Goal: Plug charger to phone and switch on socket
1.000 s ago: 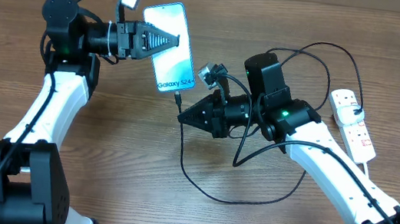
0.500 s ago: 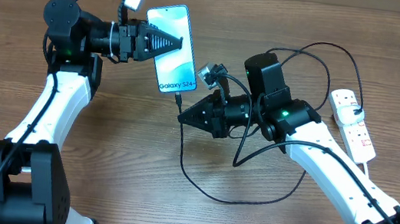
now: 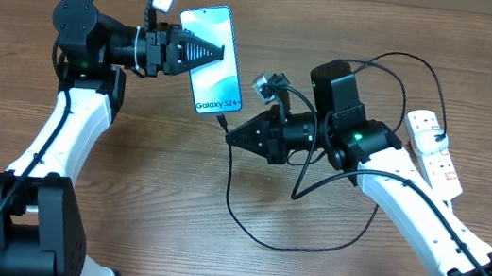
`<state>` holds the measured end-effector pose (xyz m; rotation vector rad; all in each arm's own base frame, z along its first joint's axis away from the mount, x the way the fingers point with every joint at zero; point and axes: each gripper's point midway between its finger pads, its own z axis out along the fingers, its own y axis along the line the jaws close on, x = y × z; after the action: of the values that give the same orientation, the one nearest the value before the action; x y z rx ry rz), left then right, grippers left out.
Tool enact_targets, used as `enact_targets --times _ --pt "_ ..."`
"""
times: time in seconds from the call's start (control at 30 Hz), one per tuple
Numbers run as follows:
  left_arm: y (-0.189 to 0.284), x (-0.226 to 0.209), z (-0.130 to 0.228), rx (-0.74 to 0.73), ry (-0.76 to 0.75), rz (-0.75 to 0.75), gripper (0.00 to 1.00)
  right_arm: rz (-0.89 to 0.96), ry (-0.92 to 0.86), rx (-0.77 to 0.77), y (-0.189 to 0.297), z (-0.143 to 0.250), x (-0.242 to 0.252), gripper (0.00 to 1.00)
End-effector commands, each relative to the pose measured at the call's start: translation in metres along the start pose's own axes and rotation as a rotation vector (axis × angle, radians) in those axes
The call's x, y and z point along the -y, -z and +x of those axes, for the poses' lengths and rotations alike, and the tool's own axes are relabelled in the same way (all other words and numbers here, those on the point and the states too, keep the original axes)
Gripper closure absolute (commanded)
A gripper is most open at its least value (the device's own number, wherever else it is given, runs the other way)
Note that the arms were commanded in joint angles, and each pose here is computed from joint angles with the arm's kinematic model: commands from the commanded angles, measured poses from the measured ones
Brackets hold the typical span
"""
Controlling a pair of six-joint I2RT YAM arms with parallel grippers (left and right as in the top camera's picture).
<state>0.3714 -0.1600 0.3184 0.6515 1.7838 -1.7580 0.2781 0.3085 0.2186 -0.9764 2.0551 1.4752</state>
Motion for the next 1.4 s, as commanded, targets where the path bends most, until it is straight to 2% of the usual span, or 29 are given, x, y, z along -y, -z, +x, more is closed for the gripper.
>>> enact_targets --times 0.0,0.33,0.53,0.7,0.97,1.37 --pt "-0.002 0.006 0.001 -0.025 -0.037 0.016 0.96 -0.007 0.043 0.029 0.005 -0.015 -0.004 0.96" --pt "-0.002 0.002 -0.005 0.014 -0.037 -0.005 0.96 -0.054 0.040 0.021 0.004 -0.013 -0.013 0.96" --pt "-0.002 0.000 -0.009 0.035 -0.038 -0.017 0.96 0.034 0.025 0.010 0.000 -0.010 0.000 0.96" --pt "-0.002 0.000 -0.009 0.035 -0.037 -0.018 0.96 0.037 0.024 0.009 0.000 -0.010 0.001 0.96" --pt "-0.002 0.001 -0.008 0.028 -0.038 -0.013 0.96 -0.093 0.035 0.003 0.000 -0.009 -0.022 0.96" --pt "-0.002 0.004 -0.005 0.008 -0.052 -0.002 0.96 -0.094 0.042 0.006 0.001 -0.010 -0.022 0.96"
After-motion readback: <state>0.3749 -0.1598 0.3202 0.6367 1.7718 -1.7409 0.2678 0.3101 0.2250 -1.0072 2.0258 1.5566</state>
